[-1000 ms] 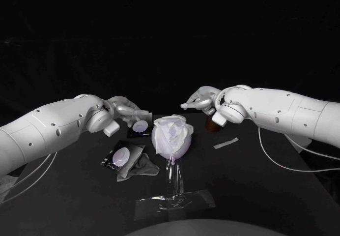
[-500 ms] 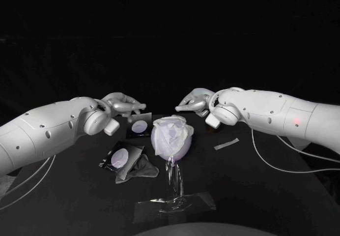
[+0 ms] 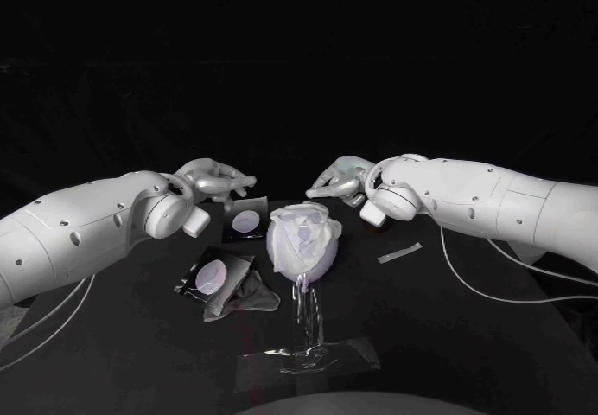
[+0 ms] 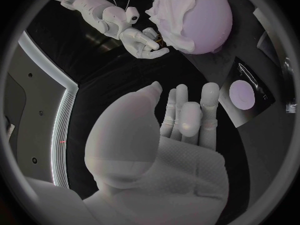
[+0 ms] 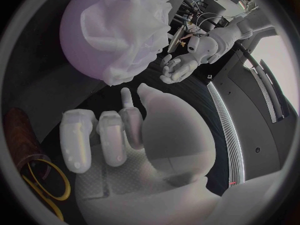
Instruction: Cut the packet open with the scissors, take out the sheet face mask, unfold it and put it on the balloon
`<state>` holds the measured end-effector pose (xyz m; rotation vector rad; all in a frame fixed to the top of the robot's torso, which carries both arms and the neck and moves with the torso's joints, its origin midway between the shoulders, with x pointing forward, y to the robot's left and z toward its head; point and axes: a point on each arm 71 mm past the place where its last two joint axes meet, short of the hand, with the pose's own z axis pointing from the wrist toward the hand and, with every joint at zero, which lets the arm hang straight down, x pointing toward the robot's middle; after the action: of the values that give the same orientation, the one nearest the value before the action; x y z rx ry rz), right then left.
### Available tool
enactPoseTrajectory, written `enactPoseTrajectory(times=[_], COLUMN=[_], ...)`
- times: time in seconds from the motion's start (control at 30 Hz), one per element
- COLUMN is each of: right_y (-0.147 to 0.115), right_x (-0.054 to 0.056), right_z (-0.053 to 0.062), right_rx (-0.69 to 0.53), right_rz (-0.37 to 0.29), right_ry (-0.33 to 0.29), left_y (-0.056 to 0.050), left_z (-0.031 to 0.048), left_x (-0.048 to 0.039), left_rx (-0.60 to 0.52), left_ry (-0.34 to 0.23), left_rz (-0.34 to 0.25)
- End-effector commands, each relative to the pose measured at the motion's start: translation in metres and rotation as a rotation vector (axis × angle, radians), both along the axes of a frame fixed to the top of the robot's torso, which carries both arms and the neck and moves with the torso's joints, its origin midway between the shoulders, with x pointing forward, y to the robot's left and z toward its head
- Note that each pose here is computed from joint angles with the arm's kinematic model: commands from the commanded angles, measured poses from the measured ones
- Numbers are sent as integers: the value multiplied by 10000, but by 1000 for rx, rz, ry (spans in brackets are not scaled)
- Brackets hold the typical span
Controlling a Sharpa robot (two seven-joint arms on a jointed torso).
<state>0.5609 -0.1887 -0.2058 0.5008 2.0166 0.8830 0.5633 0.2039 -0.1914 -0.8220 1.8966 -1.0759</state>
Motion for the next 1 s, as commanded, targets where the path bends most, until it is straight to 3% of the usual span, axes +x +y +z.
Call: enactPoseTrajectory(times=[0.03,1.0], right_y=[53,115], right_x=[-22,-33], right_z=[-5,-77], right_rx=[-20,-41], right_rz=[44,71], right_ry=[-4,32], left_y=[-16,-46], left_z=[33,24], left_x=[6,-16], left_rx=[-21,-19], left_ry=[-19,-4], left_rz=[7,-7])
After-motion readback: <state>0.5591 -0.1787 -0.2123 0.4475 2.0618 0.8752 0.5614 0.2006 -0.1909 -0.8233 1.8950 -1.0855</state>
